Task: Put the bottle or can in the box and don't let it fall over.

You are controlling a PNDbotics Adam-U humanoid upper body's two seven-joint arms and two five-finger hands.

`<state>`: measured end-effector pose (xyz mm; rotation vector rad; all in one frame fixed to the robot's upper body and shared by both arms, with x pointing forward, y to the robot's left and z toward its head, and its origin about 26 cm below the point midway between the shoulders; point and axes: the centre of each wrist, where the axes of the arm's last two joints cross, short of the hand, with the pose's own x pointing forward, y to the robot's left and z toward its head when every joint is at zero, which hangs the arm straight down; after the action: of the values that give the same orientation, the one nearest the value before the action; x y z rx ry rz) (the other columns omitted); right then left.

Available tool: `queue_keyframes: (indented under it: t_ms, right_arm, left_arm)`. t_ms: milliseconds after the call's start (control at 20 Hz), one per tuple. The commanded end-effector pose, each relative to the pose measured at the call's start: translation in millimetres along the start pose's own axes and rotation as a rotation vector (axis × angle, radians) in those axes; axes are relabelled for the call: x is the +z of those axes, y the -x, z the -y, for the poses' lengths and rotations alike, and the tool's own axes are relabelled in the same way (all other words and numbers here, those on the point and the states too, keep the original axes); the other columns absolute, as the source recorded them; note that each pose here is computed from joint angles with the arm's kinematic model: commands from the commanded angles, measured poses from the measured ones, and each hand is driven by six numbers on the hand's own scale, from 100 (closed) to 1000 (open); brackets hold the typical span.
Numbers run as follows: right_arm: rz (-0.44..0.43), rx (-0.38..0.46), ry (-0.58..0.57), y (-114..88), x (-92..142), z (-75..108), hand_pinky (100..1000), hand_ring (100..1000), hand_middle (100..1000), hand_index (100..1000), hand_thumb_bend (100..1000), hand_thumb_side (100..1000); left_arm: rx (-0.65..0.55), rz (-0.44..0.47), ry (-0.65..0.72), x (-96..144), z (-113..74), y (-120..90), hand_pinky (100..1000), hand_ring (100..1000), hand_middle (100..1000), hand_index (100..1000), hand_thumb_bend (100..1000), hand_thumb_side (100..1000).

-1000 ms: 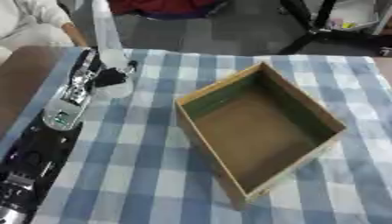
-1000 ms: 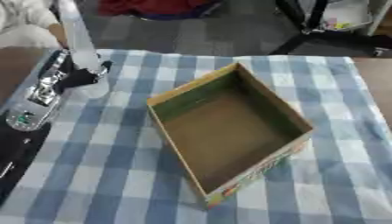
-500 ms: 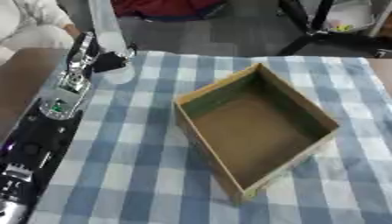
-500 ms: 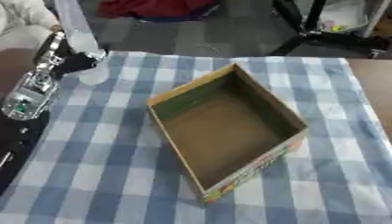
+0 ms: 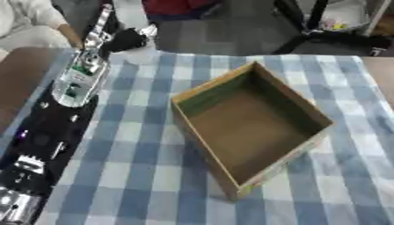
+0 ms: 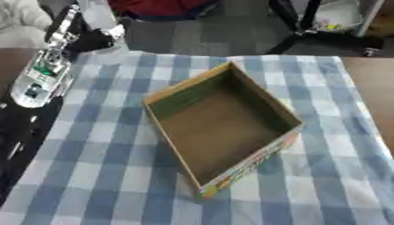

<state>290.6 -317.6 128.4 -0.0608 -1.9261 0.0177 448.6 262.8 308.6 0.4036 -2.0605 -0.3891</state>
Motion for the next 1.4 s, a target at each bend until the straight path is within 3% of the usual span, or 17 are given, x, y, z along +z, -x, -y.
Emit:
queue_keyframes:
  t_ms: [50,500,950,1000,1050,1200,1250,1300,1400]
  right_arm:
    - [0.022,0.019,-0.01,-8.6,-2.5,5.0,830,900,1000,854,100,747]
    - [0.015,0.018,-0.009,-7.3,-1.8,6.3,830,900,1000,853,100,747]
    - [0.017,0.01,-0.007,-7.0,-1.8,5.1,829,900,1000,853,100,746]
    - [0.017,0.009,-0.006,-6.9,-1.7,5.1,829,900,1000,853,100,750]
    - [0.018,0.009,-0.004,-6.9,-1.7,5.1,829,900,1000,853,100,747]
    - [0.019,0.007,-0.002,-6.9,-1.8,4.7,829,900,1000,852,100,748]
    - [0.019,0.006,-0.002,-7.0,-2.0,4.5,829,900,1000,852,100,747]
    - [0.019,0.005,-0.001,-7.0,-2.1,4.3,829,900,1000,852,100,750]
    - [0.021,0.003,-0.001,-7.0,-2.7,3.5,829,900,1000,852,100,752]
  left_arm:
    - [0.003,0.083,0.027,-5.1,6.2,-29.5,911,541,601,142,330,100]
    - [0.073,0.191,0.153,3.1,48.2,-65.6,910,542,603,145,323,100]
    - [0.11,0.228,0.256,15.9,91.5,-76.6,909,540,601,146,319,100]
    - [0.112,0.229,0.264,17.4,95.5,-76.2,909,540,600,146,473,100]
    - [0.114,0.229,0.272,18.9,99.3,-75.6,910,539,601,146,317,100]
    - [0.119,0.227,0.291,22.4,110.0,-72.5,910,538,600,150,316,100]
    - [0.121,0.226,0.296,23.3,113.4,-71.4,910,538,600,155,364,100]
    - [0.124,0.226,0.3,24.2,116.6,-70.4,910,538,600,156,316,100]
    - [0.135,0.222,0.307,25.9,123.4,-68.0,910,537,599,159,317,100]
